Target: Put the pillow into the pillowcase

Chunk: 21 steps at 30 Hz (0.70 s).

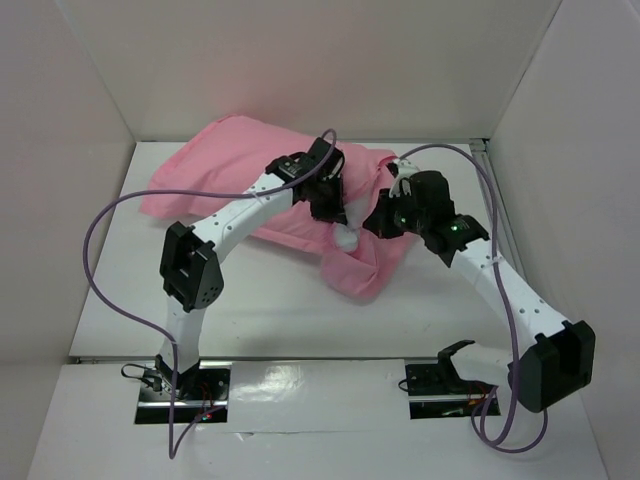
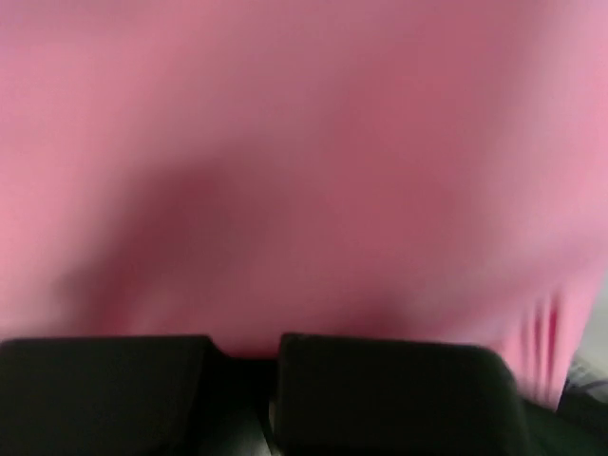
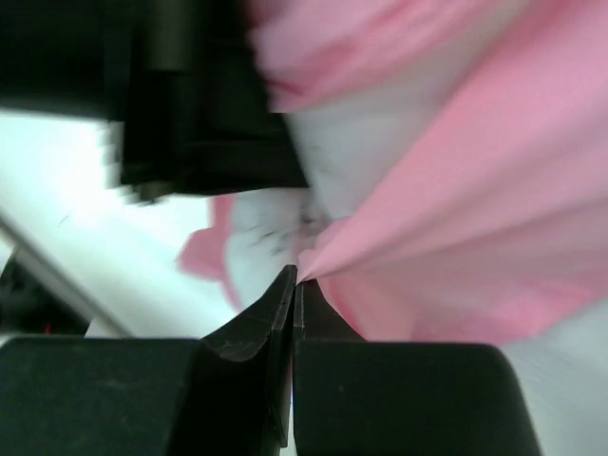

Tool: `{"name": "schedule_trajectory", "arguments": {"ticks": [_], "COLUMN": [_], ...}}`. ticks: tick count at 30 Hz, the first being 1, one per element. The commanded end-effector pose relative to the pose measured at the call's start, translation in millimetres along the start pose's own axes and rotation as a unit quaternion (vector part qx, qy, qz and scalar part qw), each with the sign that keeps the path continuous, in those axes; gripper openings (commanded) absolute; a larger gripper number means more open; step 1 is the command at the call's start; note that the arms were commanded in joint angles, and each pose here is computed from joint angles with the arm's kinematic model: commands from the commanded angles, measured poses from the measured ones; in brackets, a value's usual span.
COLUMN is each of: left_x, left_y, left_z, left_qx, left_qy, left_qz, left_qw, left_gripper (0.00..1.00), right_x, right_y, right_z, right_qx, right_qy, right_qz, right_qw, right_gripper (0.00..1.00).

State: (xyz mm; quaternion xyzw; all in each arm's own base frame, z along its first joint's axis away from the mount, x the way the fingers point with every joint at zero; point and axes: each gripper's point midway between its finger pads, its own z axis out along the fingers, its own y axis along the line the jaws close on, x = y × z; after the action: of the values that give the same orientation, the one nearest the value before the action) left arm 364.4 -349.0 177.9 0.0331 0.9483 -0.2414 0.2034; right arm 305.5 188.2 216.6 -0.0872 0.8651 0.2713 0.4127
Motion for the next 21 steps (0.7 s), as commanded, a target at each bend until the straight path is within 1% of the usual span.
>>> {"name": "schedule_trajectory", "arguments": {"ticks": [1, 2, 3, 5, 7, 8, 11, 15, 17, 18, 19, 20, 21], "left_x": [-58.2, -60.8, -60.2, -63.2, -68.4, -67.0, -66.3, -65.4, -61.6, -61.4, -61.9, -65.2, -65.9], "left_y": [-2.8, -5.3, -1.8, 2.3, 7.2, 4.7, 7.4, 8.4, 11.5, 8.6, -4.2, -13.1, -18.4], "left_z": [22.5, 22.4, 28.8, 34.5, 39.2, 43.9, 53.6, 56.5, 59.5, 55.4, 49.6, 40.5, 33.1], "left_qx": [0.008, 0.013, 0.005, -0.004, -0.016, -0.016, -0.030, -0.037, -0.041, -0.032, -0.003, 0.016, 0.026], "left_qy": [-0.114, -0.119, -0.118, -0.126, -0.141, -0.143, -0.152, -0.161, -0.156, -0.157, -0.150, -0.152, -0.152], "left_qz": [-0.081, -0.089, -0.107, -0.122, -0.139, -0.141, -0.155, -0.164, -0.170, -0.163, -0.151, -0.131, -0.124], "left_qw": [0.990, 0.989, 0.987, 0.984, 0.980, 0.980, 0.976, 0.972, 0.972, 0.973, 0.977, 0.979, 0.980], "left_gripper": [0.00, 0.00, 0.00, 0.00, 0.00, 0.00, 0.00, 0.00, 0.00, 0.00, 0.00, 0.00, 0.00], "right_x": [7.7, 12.4, 6.0, 6.4, -3.6, -6.5, -19.4, -25.7, -22.0, -24.0, -21.4, -23.1, -22.0], "right_y": [75.5, 80.3, 92.5, 109.3, 127.4, 138.3, 158.4, 170.0, 163.2, 150.7, 142.8, 120.6, 111.0], "right_z": [-41.5, -46.6, -55.0, -65.5, -79.7, -91.1, -111.0, -132.6, -127.9, -116.0, -107.6, -88.6, -81.5], "right_qx": [-0.194, -0.209, -0.232, -0.275, -0.312, -0.342, -0.385, -0.409, -0.386, -0.339, -0.317, -0.246, -0.220], "right_qy": [0.055, 0.073, 0.067, 0.079, 0.071, 0.067, 0.053, 0.042, 0.046, 0.042, 0.043, 0.035, 0.034], "right_qz": [-0.078, -0.080, -0.098, -0.103, -0.111, -0.111, -0.126, -0.130, -0.123, -0.115, -0.110, -0.095, -0.092], "right_qw": [0.976, 0.972, 0.965, 0.953, 0.941, 0.931, 0.913, 0.902, 0.913, 0.933, 0.941, 0.964, 0.971], "right_gripper": [0.00, 0.00, 0.00, 0.00, 0.00, 0.00, 0.00, 0.00, 0.00, 0.00, 0.00, 0.00, 0.00]}}
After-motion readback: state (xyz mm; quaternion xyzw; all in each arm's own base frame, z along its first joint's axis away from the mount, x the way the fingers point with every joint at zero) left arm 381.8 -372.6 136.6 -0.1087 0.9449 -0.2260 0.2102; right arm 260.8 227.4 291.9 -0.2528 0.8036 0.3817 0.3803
